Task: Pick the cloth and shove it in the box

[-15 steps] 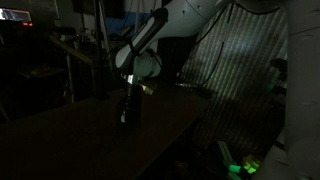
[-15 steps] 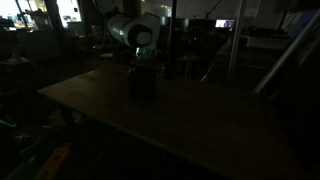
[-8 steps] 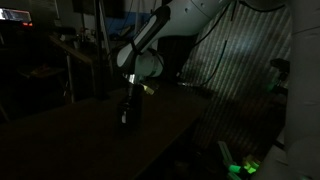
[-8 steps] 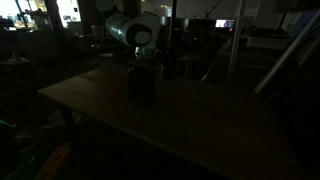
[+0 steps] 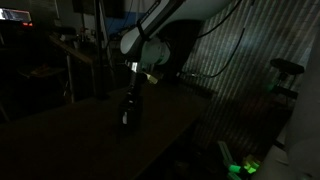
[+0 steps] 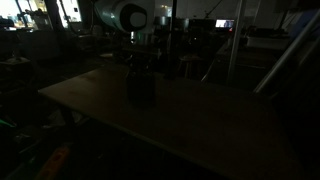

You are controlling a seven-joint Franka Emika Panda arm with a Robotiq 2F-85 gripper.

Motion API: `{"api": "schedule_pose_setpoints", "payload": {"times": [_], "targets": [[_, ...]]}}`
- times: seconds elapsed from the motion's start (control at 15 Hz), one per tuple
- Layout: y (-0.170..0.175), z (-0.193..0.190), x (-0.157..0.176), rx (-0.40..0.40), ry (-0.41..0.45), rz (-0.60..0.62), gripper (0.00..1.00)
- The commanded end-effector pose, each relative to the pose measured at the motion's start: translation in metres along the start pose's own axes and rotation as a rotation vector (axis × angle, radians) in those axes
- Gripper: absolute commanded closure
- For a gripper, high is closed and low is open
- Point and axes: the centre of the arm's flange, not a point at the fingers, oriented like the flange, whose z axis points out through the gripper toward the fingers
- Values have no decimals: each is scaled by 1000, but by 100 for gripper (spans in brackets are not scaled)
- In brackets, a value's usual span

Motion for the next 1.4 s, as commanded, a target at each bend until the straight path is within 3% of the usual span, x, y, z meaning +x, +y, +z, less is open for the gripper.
{"api": "schedule_pose_setpoints", "payload": {"times": [0.0,0.4,0.93,1.0,1.07,1.33], "targets": [[-17,-54,-13,-67,4,36,87],[-15,-119,-26,-189,37,101,87],[-11,-204,-45,-367,164,349,86],[-14,-211,-45,-383,171,371,61],[-2,-193,-39,-341,154,319,85],[-6,-206,-42,-362,174,355,62]]}}
